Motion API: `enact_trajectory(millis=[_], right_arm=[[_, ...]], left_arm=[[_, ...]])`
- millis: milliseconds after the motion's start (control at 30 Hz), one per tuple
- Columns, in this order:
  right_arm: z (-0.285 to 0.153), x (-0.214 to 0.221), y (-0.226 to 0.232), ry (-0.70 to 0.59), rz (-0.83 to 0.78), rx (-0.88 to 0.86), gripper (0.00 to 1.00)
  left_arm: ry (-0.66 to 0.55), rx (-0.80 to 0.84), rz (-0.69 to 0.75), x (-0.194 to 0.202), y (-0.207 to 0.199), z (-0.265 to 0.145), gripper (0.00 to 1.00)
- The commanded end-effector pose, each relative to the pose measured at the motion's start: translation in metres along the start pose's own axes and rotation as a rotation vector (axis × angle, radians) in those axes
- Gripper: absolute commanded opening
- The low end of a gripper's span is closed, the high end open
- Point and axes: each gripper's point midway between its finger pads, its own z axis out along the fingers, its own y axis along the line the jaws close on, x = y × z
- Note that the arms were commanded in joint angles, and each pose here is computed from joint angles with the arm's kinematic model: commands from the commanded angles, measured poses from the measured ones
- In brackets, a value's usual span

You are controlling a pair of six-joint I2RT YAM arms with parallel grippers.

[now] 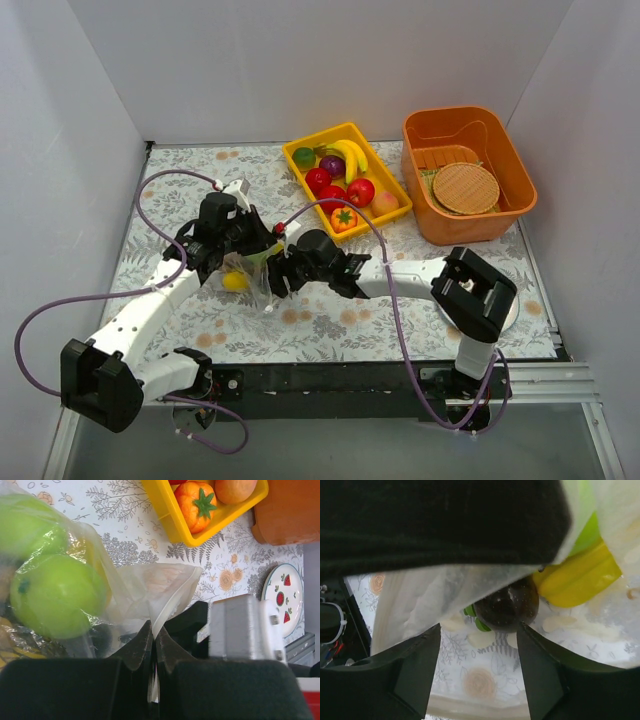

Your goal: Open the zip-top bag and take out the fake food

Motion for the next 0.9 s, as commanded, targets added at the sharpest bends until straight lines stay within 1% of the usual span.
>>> enact_trajectory(millis=[0, 33, 67, 233, 400, 500, 667, 700, 767, 800, 867], right_arm=[[0.016, -0.022, -0.002, -0.117, -0.008, 0.039, 0.76], [0.017, -0.021, 0.000, -0.122, -0.008, 0.035, 0.77], [0.021, -0.019, -0.008, -0.127, -0.003, 0.068, 0.79], [0.028, -0.020, -0.012, -0.178, -0.003, 0.073, 0.88], [0.044, -0.009, -0.023, -0.156, 0.019, 0.117, 0.93], [0.051, -0.002, -0.026, -0.151, 0.039, 0.120, 0.95], [0.053, 0.007, -0.029, -0.165, 0.072, 0.119, 0.86], [0.052, 0.005, -0.028, -0.175, 0.075, 0.115, 0.79], [0.048, 0.000, -0.027, -0.186, 0.076, 0.113, 0.71], [0.045, 0.000, -0.028, -0.191, 0.075, 0.121, 0.58], [0.037, -0.009, -0.025, -0.213, 0.071, 0.118, 0.56]], left_arm=[[-0.034, 0.040, 0.012, -0.007, -0.018, 0.000, 0.00], [-0.034, 0.043, 0.015, -0.007, -0.022, 0.001, 0.00], [-0.033, 0.040, 0.015, -0.006, -0.022, 0.002, 0.00], [-0.019, 0.044, 0.016, -0.002, -0.028, 0.006, 0.00], [-0.019, 0.042, 0.014, -0.002, -0.029, 0.006, 0.00], [-0.023, 0.051, 0.011, -0.004, -0.033, 0.005, 0.00], [-0.033, 0.054, 0.011, -0.006, -0.034, 0.005, 0.00], [-0.032, 0.050, 0.010, -0.005, -0.033, 0.005, 0.00], [-0.040, 0.031, 0.015, -0.006, -0.028, 0.005, 0.00], [-0.040, 0.018, 0.014, -0.004, -0.025, 0.005, 0.00], [-0.058, -0.017, 0.019, -0.006, -0.018, 0.005, 0.00]])
